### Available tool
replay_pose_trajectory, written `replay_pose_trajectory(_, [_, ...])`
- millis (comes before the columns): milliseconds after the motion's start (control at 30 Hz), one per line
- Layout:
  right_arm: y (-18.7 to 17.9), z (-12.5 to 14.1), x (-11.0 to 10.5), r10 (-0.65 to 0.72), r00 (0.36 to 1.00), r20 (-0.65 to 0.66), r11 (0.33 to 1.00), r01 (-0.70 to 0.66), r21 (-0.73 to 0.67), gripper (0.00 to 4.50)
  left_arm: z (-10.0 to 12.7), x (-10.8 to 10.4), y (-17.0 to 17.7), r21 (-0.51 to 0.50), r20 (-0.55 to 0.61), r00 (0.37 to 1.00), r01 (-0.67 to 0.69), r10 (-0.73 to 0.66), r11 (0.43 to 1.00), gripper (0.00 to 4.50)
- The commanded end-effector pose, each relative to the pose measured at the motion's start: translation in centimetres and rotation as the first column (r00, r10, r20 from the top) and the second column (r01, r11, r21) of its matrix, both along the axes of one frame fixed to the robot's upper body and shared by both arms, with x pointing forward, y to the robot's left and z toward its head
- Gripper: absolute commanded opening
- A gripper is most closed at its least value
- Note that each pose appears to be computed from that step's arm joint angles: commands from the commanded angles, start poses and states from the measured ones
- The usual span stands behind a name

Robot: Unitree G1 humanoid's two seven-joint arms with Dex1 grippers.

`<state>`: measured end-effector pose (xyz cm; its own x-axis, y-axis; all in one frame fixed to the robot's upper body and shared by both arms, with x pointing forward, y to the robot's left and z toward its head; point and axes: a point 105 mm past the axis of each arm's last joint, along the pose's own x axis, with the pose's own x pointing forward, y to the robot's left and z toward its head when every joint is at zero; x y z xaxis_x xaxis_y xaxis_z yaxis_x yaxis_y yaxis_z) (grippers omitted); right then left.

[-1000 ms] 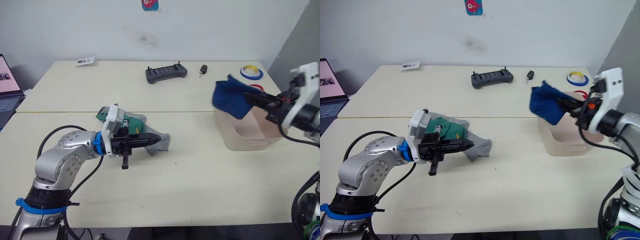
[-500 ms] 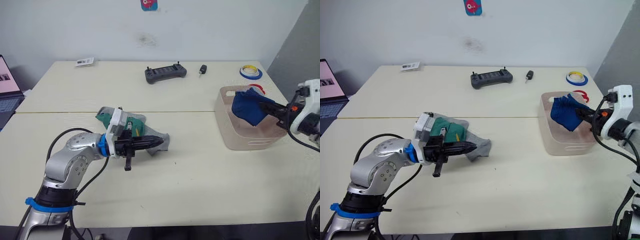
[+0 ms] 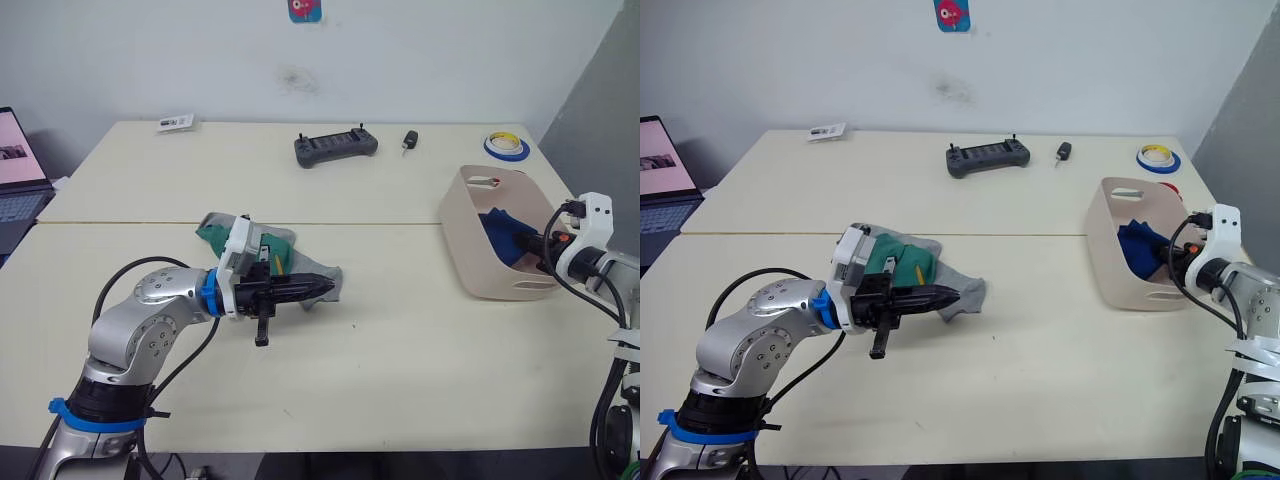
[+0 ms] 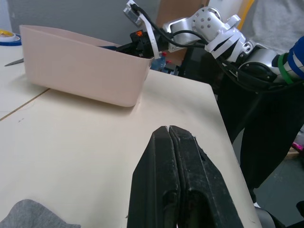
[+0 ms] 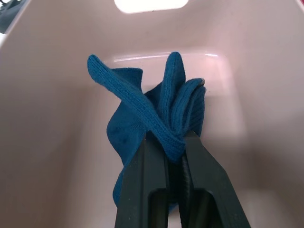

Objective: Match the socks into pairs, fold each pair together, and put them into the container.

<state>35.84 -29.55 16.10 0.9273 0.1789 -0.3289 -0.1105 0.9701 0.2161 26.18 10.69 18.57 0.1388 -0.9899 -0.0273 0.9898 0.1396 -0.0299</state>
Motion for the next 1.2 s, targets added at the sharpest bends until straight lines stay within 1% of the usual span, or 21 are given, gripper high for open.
replay_pose_trajectory(33, [-0.6, -0.1, 0.1, -0.032, 0.999, -0.015, 0.999, 0.032, -0.034, 0.01, 0.9, -0.4, -0.7, -0.014, 0.039, 0.999, 0.033, -0.033, 0.999, 0.0])
replay_pose_trajectory(267, [1.4, 0.3, -0.3, 0.027, 1.0, -0.016, 0.998, -0.028, -0.057, 0.01, 0.7, -0.4, -0.5, -0.009, 0.033, 0.999, 0.026, -0.026, 1.0, 0.0])
replay_pose_trajectory(433, [2.0, 0.4, -0.6, 0.021, 1.0, -0.008, 0.993, -0.022, -0.116, 0.01, 0.6, -0.5, -0.8, -0.008, 0.034, 0.999, 0.027, -0.027, 1.0, 0.0])
replay_pose_trajectory(500, [2.0, 0.5, -0.6, 0.015, 1.0, -0.001, 0.991, -0.015, -0.136, 0.67, 0.7, -0.5, -0.9, -0.01, 0.035, 0.999, 0.028, -0.028, 1.0, 0.0])
replay_pose_trajectory(567, [1.9, 0.7, -0.6, 0.008, 1.0, 0.01, 0.986, -0.006, -0.164, 1.2, 1.0, -0.4, -1.1, -0.024, 0.043, 0.999, 0.028, -0.027, 0.999, 0.0])
replay_pose_trajectory(733, [2.2, 1.3, -0.6, 0.02, 0.999, 0.028, 0.977, -0.013, -0.212, 2.97, 1.9, -0.3, -1.5, -0.064, 0.063, 0.998, 0.024, -0.02, 0.998, 0.0])
replay_pose_trajectory(867, [2.5, 1.7, -0.7, 0.031, 0.999, 0.041, 0.968, -0.02, -0.248, 4.37, 3.0, -0.2, -2.1, -0.052, 0.119, 0.993, 0.024, -0.018, 0.998, 0.0])
replay_pose_trajectory(900, [2.5, 1.8, -0.7, 0.032, 0.998, 0.046, 0.966, -0.019, -0.257, 4.47, 3.3, -0.1, -2.4, -0.039, 0.138, 0.99, 0.025, -0.019, 0.999, 0.0])
replay_pose_trajectory(1067, [2.6, 2.6, -0.7, 0.04, 0.996, 0.074, 0.951, -0.015, -0.309, 4.47, 4.4, 0.5, -3.9, -0.006, 0.212, 0.977, 0.025, -0.024, 1.0, 0.0])
replay_pose_trajectory(1200, [2.9, 3.6, -1.0, 0.076, 0.991, 0.109, 0.922, -0.028, -0.387, 4.47, 5.2, 0.4, -5.6, -0.02, 0.234, 0.971, 0.047, -0.041, 0.999, 0.0])
